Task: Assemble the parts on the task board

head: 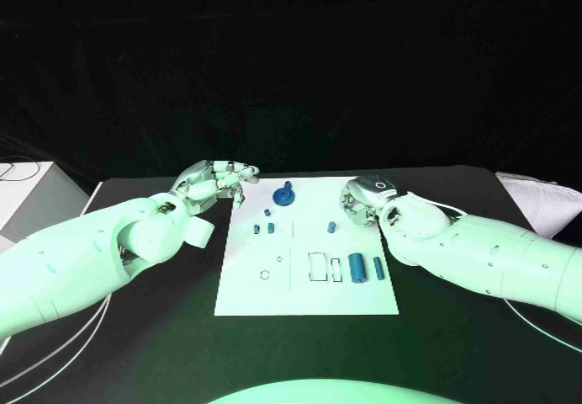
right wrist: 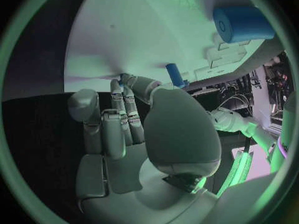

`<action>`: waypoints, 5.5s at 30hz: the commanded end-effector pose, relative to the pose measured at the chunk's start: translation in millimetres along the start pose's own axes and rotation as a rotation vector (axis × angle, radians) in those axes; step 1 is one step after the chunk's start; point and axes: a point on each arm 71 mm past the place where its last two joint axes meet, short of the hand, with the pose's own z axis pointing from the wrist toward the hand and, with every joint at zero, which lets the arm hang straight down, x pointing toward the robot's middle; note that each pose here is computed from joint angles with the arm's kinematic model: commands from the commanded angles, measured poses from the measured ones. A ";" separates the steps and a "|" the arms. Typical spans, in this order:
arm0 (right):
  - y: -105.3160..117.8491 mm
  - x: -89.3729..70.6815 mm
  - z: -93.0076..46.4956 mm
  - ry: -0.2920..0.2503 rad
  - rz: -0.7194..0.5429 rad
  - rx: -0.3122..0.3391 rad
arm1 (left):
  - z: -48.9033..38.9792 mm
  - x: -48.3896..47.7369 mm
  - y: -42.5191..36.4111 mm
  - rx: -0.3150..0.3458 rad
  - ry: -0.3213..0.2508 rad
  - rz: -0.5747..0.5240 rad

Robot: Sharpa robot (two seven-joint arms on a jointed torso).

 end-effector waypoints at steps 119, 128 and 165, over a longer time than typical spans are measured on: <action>159.4 33.9 -24.7 0.153 0.132 -0.315 | 7.3 15.3 -3.3 0.041 -0.036 -0.042; 163.0 38.8 -24.2 0.174 0.131 -0.335 | 7.1 15.5 -3.3 0.041 -0.024 -0.045; 154.7 35.3 -29.9 0.094 0.182 -0.311 | 6.1 13.0 -2.2 0.029 -0.023 -0.044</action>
